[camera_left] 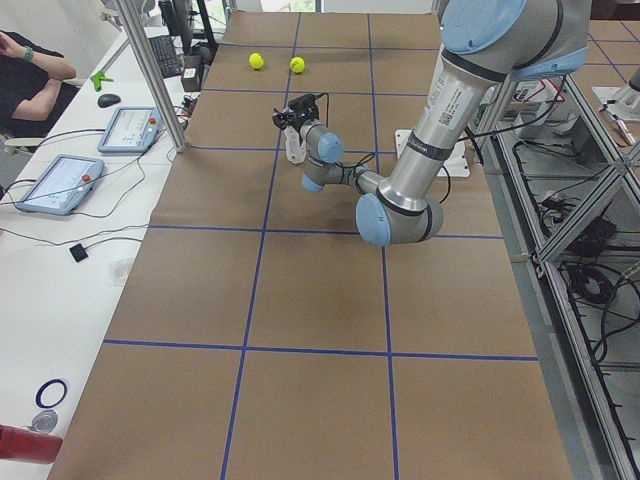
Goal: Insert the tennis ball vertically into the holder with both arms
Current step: 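Open the left gripper and draw it back from the can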
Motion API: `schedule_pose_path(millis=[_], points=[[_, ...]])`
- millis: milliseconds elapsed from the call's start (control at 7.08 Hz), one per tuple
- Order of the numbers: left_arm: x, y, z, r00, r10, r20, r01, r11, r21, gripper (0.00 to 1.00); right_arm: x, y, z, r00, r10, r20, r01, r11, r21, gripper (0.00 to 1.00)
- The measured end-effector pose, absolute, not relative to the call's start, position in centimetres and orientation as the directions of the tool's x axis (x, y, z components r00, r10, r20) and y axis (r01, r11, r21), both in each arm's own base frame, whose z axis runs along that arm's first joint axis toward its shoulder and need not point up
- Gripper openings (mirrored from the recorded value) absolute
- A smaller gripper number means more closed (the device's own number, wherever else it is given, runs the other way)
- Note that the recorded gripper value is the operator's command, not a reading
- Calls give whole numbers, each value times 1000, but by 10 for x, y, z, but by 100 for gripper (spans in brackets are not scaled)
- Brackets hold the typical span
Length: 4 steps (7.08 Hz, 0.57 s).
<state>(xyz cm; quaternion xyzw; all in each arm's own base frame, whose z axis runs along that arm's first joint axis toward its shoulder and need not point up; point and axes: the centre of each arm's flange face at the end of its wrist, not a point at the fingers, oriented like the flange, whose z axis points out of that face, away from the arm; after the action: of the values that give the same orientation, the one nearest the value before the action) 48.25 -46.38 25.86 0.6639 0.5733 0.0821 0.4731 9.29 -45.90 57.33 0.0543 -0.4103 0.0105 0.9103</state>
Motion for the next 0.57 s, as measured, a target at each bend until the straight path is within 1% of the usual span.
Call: schedule_pose_path(millis=[565], points=[[465, -469, 236, 346, 833, -432, 679, 96, 728, 99, 94, -459, 568, 670, -28, 742, -67, 993, 98, 99]])
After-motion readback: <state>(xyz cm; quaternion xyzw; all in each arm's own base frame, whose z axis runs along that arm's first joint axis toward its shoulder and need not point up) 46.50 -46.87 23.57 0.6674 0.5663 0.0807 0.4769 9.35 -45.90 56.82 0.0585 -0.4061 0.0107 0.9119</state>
